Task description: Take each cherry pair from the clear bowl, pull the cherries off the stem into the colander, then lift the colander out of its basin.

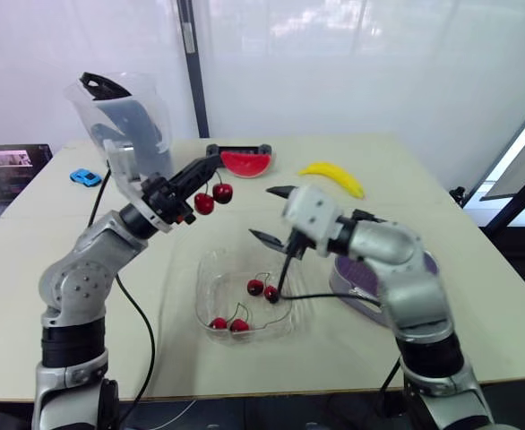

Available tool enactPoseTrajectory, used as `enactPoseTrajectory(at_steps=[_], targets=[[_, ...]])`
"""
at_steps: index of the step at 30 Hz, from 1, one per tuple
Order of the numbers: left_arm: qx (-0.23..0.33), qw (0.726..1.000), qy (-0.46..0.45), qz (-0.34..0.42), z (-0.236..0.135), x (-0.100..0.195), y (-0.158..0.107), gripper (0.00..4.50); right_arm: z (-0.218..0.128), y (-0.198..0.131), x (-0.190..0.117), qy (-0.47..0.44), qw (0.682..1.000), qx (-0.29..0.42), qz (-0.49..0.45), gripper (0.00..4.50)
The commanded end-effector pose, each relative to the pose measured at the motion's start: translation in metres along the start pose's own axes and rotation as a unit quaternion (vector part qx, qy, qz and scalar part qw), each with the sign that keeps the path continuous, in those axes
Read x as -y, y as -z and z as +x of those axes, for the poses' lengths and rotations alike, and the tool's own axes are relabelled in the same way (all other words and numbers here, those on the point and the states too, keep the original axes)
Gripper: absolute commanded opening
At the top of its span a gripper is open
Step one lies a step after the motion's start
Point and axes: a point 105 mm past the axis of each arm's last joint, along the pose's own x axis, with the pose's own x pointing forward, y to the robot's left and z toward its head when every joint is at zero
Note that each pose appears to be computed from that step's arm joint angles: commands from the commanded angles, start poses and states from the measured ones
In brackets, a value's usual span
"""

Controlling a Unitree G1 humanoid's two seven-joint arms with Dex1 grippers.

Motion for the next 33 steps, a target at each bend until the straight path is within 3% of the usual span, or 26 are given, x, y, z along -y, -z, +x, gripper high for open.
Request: enactPoseTrajectory(at_steps=[1,8,19,23,30,33], targets=[[-0.04,0.994,0.092,-0.032,0.002,0.024,0.002,0.0,-0.021,-0.033,-0.004,-0.107,0.98,0.077,0.15,4.01],[-0.091,0.981,0.164,-0.056,0.001,0.044,0.011,0.0,-0.02,-0.042,-0.018,-0.177,0.939,0.098,0.278,4.01],[-0.084,0.979,0.175,-0.061,0.008,0.05,0.011,0.0,-0.005,-0.037,-0.045,-0.208,0.923,0.089,0.312,4.01],[-0.085,0.979,0.174,-0.061,0.008,0.049,0.012,0.0,-0.002,-0.038,-0.043,-0.201,0.92,0.098,0.32,2.78],[-0.084,0.98,0.172,-0.059,0.009,0.049,0.013,0.0,-0.002,-0.038,-0.044,-0.199,0.919,0.098,0.326,2.78],[-0.082,0.98,0.171,-0.058,0.009,0.049,0.013,0.0,-0.001,-0.034,-0.042,-0.188,0.922,0.092,0.326,2.0]])
